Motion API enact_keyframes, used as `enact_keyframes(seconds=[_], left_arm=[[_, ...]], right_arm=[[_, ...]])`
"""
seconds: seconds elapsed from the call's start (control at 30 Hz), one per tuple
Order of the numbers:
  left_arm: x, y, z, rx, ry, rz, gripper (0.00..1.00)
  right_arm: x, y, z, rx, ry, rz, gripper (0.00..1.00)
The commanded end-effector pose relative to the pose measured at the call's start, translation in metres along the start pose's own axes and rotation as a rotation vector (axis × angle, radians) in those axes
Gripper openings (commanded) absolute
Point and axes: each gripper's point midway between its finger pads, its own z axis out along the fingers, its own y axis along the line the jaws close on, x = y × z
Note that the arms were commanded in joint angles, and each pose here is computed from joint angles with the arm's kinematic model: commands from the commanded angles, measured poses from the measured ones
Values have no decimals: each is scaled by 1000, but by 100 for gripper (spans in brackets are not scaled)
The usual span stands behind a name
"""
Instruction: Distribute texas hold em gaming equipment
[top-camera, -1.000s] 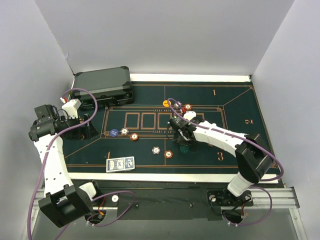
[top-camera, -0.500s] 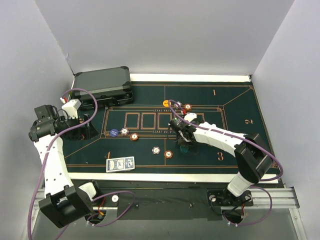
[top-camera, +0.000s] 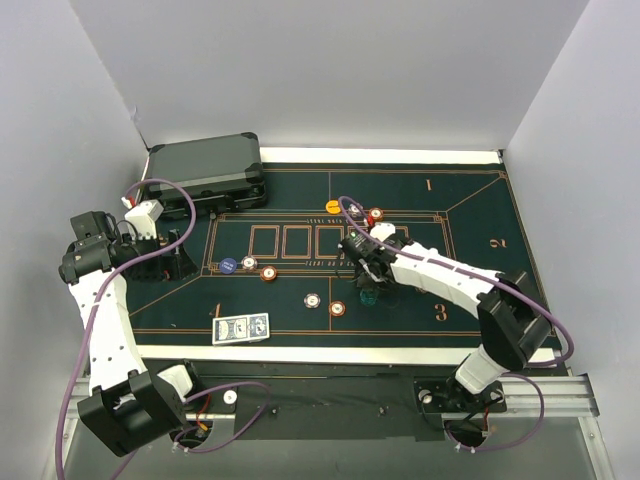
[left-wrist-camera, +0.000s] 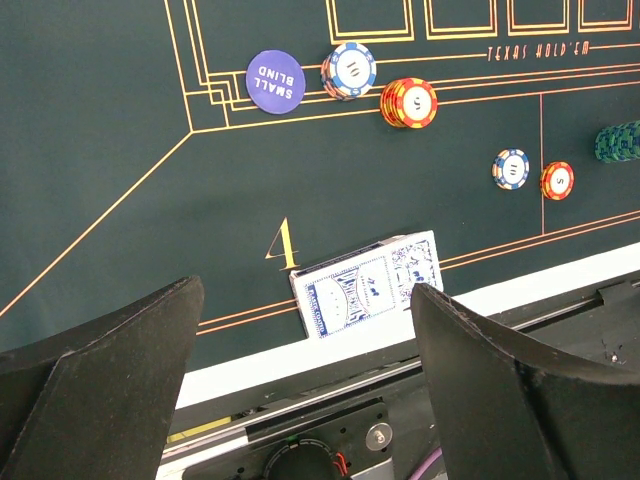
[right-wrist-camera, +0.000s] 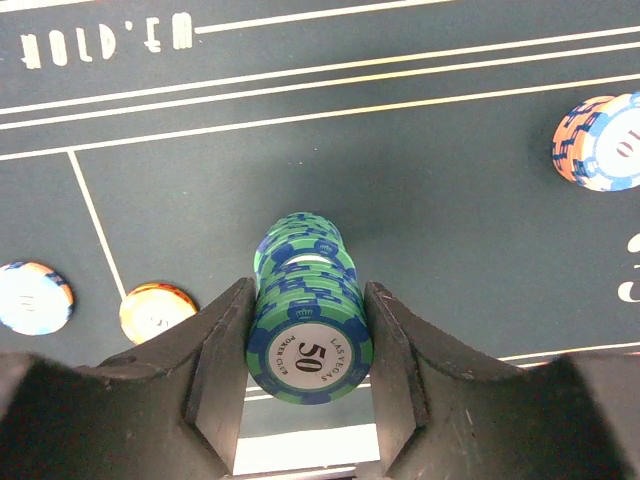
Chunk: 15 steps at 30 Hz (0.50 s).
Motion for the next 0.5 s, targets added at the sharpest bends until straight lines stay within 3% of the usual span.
enact_keyframes(seconds=[0.0,0.2,0.47], left_arm=[[-10,1,-2,-1,-49,41,96],[-11,1,-1,0,-48,41,96],[-8,2,2,7,-44,29,96]], right_arm=[[-24,2,-33,-25,-71,-2,37],[-37,29,-52,-63,-94,-54,37],[-49,128,-61,-142,-80,-204,36]])
